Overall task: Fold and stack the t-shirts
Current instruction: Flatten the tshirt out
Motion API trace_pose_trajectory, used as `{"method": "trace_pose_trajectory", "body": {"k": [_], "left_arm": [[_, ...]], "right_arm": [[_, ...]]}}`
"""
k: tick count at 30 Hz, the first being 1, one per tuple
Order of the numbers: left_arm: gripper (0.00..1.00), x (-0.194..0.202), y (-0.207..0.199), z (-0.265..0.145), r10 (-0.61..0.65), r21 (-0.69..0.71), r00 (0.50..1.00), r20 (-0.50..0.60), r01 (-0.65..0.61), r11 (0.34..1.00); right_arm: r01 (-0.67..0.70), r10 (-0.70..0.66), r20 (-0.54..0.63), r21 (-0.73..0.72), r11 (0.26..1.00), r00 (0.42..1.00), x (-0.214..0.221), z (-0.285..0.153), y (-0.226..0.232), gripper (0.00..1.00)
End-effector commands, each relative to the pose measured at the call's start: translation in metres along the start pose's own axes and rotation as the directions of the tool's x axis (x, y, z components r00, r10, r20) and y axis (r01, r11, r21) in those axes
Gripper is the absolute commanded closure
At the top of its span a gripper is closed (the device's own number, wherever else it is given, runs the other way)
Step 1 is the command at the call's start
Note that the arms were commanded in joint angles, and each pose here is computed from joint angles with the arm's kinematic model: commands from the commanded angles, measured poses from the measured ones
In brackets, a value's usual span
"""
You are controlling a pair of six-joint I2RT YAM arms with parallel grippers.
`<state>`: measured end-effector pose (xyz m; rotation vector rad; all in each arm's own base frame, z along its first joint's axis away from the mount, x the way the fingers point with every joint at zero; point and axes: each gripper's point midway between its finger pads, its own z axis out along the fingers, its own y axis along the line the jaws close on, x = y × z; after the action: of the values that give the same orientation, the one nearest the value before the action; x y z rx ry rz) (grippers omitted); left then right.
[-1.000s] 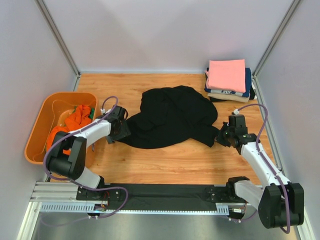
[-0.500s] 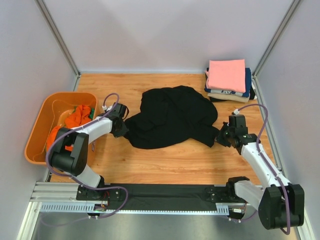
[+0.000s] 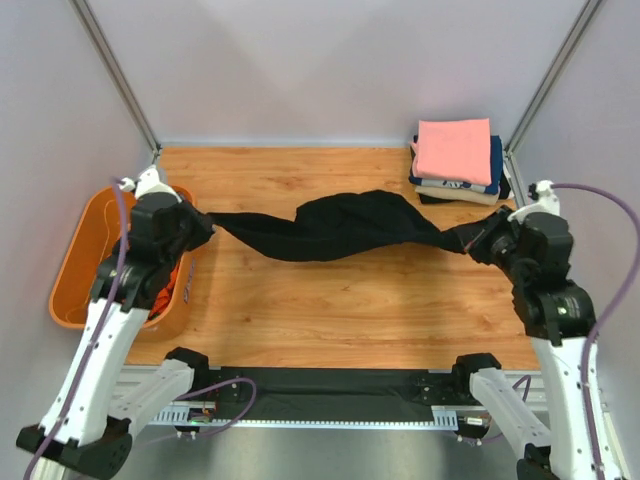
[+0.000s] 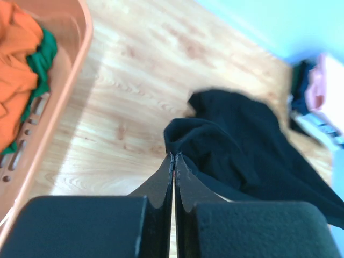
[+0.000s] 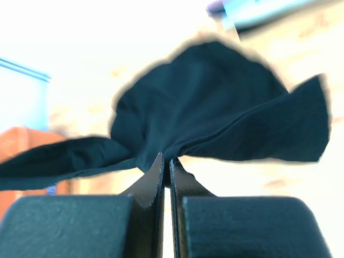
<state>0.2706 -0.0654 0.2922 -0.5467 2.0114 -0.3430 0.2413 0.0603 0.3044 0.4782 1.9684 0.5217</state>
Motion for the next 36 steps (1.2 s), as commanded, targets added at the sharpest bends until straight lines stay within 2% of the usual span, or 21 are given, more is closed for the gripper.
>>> {"method": "trace_pose_trajectory", "body": {"k": [1,2,4,5,10,11,13,16,17,19,21,23,26,29,30,31,32,34,35,36], "left_arm": [[1.0,-0.002,0.018,-0.036,0.038,-0.044,0.999,-0.019,-0.039,0.998],[1.0,-0.016,0.01,-0.05,0.025,-0.013,0.999,0.02,-0.025,1.0],[1.0,-0.031,0.007,-0.075,0.011,0.023,0.997,0.071,-0.013,1.0],[1.0,-0.048,-0.003,-0.093,-0.003,0.077,0.993,0.119,-0.006,0.997],[1.0,-0.099,-0.029,-0.173,-0.037,0.267,0.956,0.29,-0.043,0.963],[1.0,-0.112,-0.035,-0.197,-0.058,0.317,0.94,0.336,-0.055,0.947],[1.0,-0.124,-0.039,-0.222,-0.057,0.353,0.921,0.386,-0.09,0.931],[1.0,-0.147,-0.047,-0.274,-0.082,0.429,0.876,0.476,-0.15,0.891],[1.0,-0.148,-0.052,-0.281,-0.077,0.451,0.875,0.478,-0.17,0.876],[1.0,-0.158,-0.061,-0.294,-0.076,0.475,0.863,0.5,-0.2,0.857],[1.0,-0.164,-0.06,-0.292,-0.076,0.449,0.861,0.503,-0.185,0.874],[1.0,-0.177,-0.059,-0.282,-0.064,0.397,0.855,0.514,-0.171,0.902],[1.0,-0.183,-0.065,-0.242,-0.025,0.312,0.881,0.472,-0.141,0.94],[1.0,-0.172,-0.074,-0.177,0.031,0.225,0.933,0.36,-0.119,0.967],[1.0,-0.171,-0.077,-0.16,0.039,0.205,0.939,0.341,-0.114,0.972],[1.0,-0.163,-0.075,-0.124,0.068,0.141,0.956,0.285,-0.112,0.984],[1.0,-0.16,-0.077,-0.104,0.076,0.12,0.963,0.258,-0.11,0.987],[1.0,-0.14,-0.065,-0.036,0.069,0.045,0.99,0.122,-0.075,0.996],[1.0,-0.142,-0.066,-0.01,0.054,0.049,0.991,0.123,-0.061,0.997],[1.0,-0.134,-0.051,0.034,0.038,-0.01,0.997,0.069,-0.037,0.999]], "right_arm": [[0.021,-0.021,0.083,0.001,1.0,0.996,-0.028,-0.047,0.012,1.0],[0.025,-0.025,0.085,0.01,1.0,0.996,-0.03,-0.057,0.012,1.0],[0.036,-0.038,0.192,0.014,0.999,0.981,-0.06,-0.09,0.022,1.0],[0.04,-0.045,0.198,0.03,0.999,0.979,-0.062,-0.102,0.02,1.0],[0.073,-0.073,0.389,0.014,0.997,0.918,-0.104,-0.184,0.035,1.0],[0.101,-0.086,0.446,-0.008,0.995,0.891,-0.113,-0.212,0.042,1.0],[0.126,-0.097,0.507,-0.024,0.992,0.856,-0.121,-0.239,0.046,1.0],[0.18,-0.117,0.622,-0.039,0.983,0.774,-0.136,-0.287,0.053,1.0],[0.192,-0.109,0.67,-0.05,0.98,0.734,-0.144,-0.306,0.057,1.0],[0.218,-0.137,0.708,-0.024,0.976,0.693,-0.157,-0.315,0.06,1.0],[0.252,-0.164,0.709,-0.02,0.968,0.686,-0.17,-0.312,0.07,1.0],[0.27,-0.179,0.686,-0.026,0.963,0.705,-0.182,-0.294,0.079,1.0],[0.289,-0.218,0.66,0.002,0.957,0.719,-0.199,-0.254,0.088,1.0],[0.319,-0.287,0.589,0.052,0.946,0.755,-0.215,-0.18,0.1,1.0],[0.34,-0.319,0.534,0.062,0.938,0.783,-0.217,-0.139,0.106,1.0],[0.358,-0.341,0.512,0.069,0.931,0.788,-0.22,-0.109,0.11,1.0],[0.379,-0.375,0.436,0.083,0.922,0.818,-0.217,-0.056,0.111,1.0],[0.419,-0.406,0.37,0.047,0.907,0.836,-0.213,0.006,0.121,1.0],[0.436,-0.434,0.263,0.052,0.898,0.862,-0.198,0.074,0.115,1.0],[0.45,-0.441,0.217,0.01,0.893,0.871,-0.189,0.105,0.119,1.0]]}}
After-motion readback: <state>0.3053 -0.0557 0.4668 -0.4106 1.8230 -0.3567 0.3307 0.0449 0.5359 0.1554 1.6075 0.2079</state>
